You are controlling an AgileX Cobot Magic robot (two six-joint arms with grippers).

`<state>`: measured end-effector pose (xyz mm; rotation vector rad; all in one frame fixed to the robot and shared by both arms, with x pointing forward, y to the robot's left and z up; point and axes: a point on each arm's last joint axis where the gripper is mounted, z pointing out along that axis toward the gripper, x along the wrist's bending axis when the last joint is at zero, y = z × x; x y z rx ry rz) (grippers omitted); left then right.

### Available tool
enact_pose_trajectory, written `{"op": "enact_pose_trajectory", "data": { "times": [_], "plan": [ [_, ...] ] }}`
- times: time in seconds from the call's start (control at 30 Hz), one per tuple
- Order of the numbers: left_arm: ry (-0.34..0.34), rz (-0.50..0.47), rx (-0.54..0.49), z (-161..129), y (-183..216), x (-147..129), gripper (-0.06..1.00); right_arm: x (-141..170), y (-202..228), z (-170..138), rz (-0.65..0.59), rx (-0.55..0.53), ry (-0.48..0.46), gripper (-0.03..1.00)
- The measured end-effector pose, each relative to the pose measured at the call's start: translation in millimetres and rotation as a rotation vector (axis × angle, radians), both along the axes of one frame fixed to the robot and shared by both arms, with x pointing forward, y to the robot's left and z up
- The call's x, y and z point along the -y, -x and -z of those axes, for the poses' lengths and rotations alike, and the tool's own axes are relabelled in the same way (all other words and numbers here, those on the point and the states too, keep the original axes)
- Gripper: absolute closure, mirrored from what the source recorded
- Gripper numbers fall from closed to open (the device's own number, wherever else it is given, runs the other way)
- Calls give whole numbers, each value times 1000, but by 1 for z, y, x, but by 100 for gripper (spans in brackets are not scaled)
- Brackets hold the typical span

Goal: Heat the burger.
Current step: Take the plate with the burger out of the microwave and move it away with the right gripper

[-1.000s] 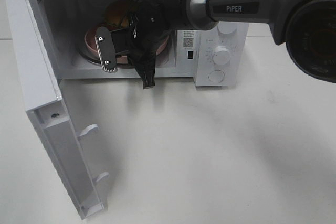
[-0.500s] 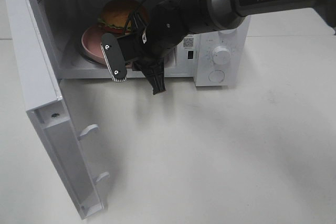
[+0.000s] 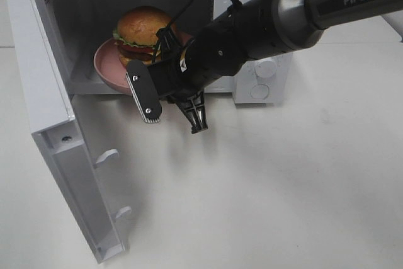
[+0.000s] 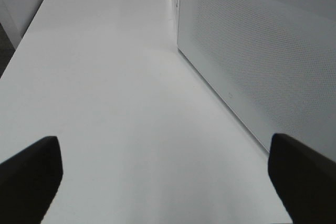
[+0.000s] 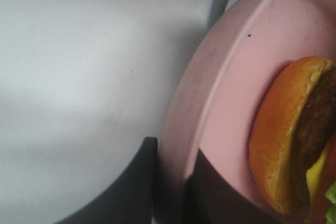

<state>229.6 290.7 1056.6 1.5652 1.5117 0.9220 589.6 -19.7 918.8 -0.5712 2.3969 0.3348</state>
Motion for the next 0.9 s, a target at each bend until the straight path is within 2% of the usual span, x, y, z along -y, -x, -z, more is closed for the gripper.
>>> {"op": "enact_pose_trajectory", "data": {
  "times": [0.3,0.9],
  "plan": [
    [0,0,0,0,0,0,-4,15,28,-9,-32,31,-33,86],
    [0,0,0,0,0,0,-4,62,87,-24,-72,30,-1,86]
  ]
}}
